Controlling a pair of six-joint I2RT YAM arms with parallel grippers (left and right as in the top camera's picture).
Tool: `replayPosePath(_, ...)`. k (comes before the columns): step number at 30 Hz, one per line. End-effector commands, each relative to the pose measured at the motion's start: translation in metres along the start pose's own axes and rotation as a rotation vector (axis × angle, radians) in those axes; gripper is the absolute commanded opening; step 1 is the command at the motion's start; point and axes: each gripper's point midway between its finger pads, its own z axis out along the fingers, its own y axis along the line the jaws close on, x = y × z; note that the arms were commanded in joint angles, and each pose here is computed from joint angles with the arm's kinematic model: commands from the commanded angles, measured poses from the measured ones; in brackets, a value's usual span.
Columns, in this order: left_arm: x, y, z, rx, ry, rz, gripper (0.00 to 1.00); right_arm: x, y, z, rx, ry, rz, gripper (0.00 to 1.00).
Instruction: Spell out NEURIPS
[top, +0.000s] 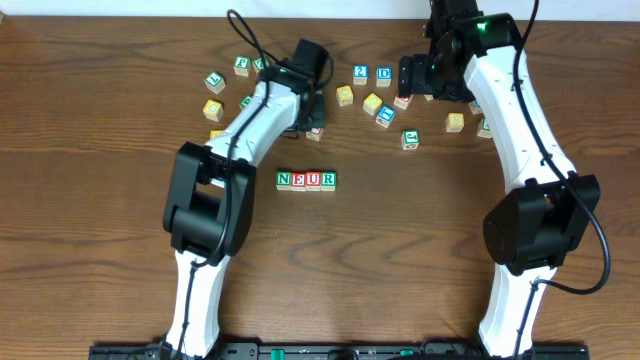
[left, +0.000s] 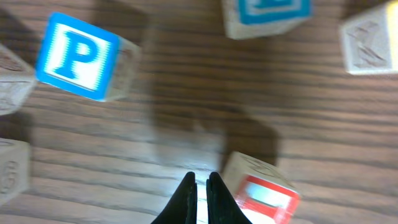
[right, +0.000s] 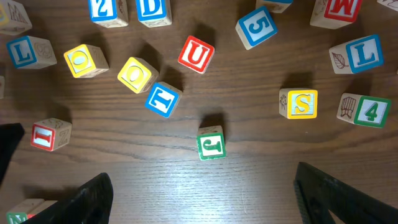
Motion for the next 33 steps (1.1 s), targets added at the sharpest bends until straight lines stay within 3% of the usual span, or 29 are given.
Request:
replayPosePath(1,0.009,-0.009,0.005,-0.010,0.014,0.043,0.08,-0.001,-0.002,0.001,0.010,0.000,-0.011,0.88)
replayPosePath(11,0.020,-0.029,0.003,0.011,0.025,0.155,0.07,0.002,-0.003,0.001,0.014,0.014,-0.029,0.88)
replayPosePath(33,0.007,-0.047,0.002,0.041,-0.050,0.160,0.08,0.006,-0.006,0.001,0.022,0.033,-0.055,0.89)
